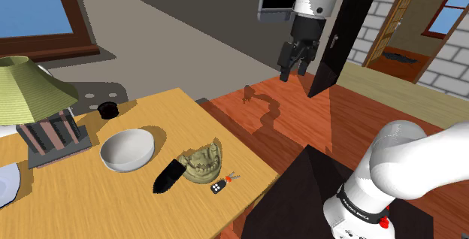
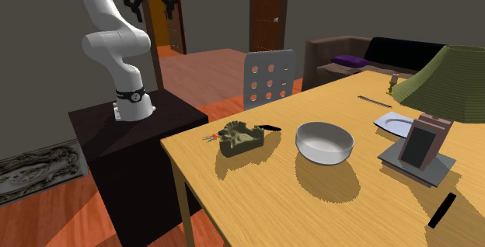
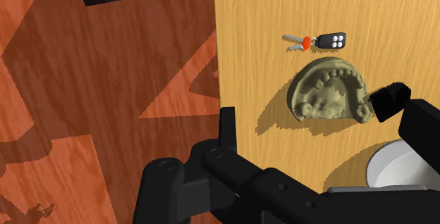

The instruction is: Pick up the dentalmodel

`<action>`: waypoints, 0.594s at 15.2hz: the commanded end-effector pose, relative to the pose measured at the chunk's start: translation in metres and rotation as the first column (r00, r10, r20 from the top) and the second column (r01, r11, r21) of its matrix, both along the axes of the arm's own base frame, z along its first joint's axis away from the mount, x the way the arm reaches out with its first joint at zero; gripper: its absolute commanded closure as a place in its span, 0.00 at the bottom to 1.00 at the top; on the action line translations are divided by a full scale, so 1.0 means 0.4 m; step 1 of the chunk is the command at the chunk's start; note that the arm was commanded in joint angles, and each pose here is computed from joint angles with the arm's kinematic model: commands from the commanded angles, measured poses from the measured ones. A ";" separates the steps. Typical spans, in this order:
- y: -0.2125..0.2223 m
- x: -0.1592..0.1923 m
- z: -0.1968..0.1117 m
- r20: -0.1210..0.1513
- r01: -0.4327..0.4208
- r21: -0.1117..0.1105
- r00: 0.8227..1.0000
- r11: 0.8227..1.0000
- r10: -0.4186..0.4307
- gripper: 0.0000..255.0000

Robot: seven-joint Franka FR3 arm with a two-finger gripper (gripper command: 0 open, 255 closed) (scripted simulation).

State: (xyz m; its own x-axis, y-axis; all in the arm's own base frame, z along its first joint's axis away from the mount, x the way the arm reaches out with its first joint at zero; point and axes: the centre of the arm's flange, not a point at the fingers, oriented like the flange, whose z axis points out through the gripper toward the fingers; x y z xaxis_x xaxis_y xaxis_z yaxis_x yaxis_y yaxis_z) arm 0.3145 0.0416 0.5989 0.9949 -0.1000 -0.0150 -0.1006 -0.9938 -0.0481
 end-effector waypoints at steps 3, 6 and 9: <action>0.011 0.035 -0.055 0.000 -0.004 0.005 1.000 1.000 0.004 0.00; 0.028 0.086 -0.138 -0.001 -0.010 0.011 1.000 1.000 0.010 0.00; 0.046 0.138 -0.220 -0.002 -0.015 0.018 1.000 1.000 0.015 0.00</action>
State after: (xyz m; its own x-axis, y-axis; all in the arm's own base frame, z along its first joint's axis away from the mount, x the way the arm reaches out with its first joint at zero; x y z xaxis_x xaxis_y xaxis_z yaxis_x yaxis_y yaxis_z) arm 0.3591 0.0585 0.5206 0.9961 -0.0860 -0.0199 -0.0871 -0.9942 -0.0633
